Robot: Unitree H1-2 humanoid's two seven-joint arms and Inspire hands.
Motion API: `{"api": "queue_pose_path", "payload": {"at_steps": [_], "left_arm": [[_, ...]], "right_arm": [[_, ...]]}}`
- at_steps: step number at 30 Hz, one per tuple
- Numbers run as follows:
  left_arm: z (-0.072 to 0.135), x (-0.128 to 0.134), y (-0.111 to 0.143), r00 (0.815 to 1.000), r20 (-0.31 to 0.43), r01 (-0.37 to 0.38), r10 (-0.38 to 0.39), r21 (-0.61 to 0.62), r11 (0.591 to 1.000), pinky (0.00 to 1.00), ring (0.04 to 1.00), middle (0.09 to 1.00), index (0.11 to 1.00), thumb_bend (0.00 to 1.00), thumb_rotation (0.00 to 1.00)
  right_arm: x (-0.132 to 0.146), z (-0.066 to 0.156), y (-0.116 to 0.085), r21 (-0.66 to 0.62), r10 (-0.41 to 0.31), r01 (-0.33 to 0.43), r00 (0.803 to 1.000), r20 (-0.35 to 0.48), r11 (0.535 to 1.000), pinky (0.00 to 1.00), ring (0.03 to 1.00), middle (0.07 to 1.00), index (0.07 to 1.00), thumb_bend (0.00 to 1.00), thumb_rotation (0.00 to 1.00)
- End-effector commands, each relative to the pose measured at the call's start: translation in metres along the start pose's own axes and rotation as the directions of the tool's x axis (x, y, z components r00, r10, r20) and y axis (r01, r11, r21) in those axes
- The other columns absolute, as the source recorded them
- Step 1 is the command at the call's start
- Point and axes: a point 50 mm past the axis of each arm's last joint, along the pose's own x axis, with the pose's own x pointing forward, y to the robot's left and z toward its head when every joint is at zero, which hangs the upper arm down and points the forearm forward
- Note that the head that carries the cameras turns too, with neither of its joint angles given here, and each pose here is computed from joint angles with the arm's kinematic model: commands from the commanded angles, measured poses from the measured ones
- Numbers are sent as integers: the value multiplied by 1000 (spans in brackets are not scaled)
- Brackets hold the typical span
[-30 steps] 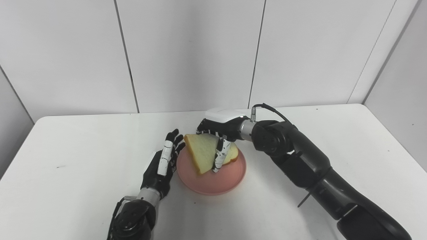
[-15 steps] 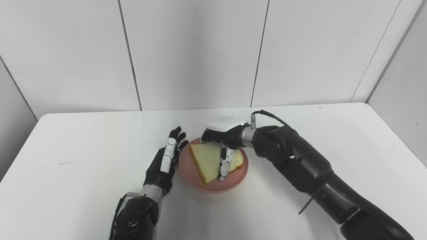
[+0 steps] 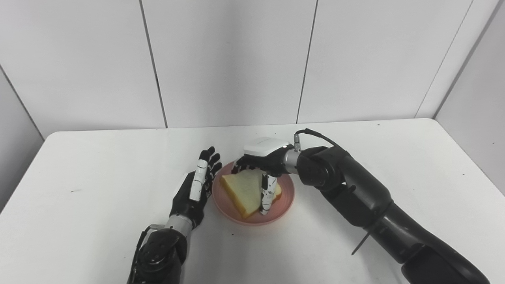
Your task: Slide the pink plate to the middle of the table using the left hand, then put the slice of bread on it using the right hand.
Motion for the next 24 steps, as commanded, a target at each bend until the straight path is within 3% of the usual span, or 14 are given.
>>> {"api": "queue_pose_path", "payload": {"at_steps": [1, 6, 11, 13, 18, 24], "left_arm": [[30, 10, -5, 996, 86, 28, -29, 13, 1000, 968, 995, 1000, 1000, 840, 1000], [31, 8, -6, 995, 99, 30, -30, 2, 1000, 965, 998, 1000, 1000, 810, 993], [33, 6, -4, 994, 108, 19, -22, 32, 999, 947, 988, 1000, 1000, 820, 1000], [34, 5, -3, 993, 116, 16, -19, 28, 999, 939, 983, 993, 1000, 825, 994], [38, 0, -3, 992, 128, -4, 5, -5, 1000, 948, 979, 982, 998, 815, 964], [37, -6, -1, 992, 119, -34, 34, 4, 999, 934, 972, 980, 994, 832, 959]], "right_arm": [[-11, 10, -33, -37, -72, 73, 997, 20, 997, 695, 786, 822, 812, 856, 250], [-19, 15, -43, -35, -67, 68, 998, 17, 997, 712, 864, 922, 938, 931, 391], [-28, 15, -52, -13, -75, 75, 997, 0, 997, 709, 893, 980, 975, 988, 459], [-32, 15, -54, -17, -88, 88, 996, -4, 996, 754, 935, 993, 990, 999, 509], [-44, 13, -53, 4, -136, 136, 991, -19, 991, 818, 981, 994, 1000, 961, 496], [-58, -7, -27, 138, -277, 277, 961, -15, 951, 908, 997, 1000, 1000, 859, 497]]}}
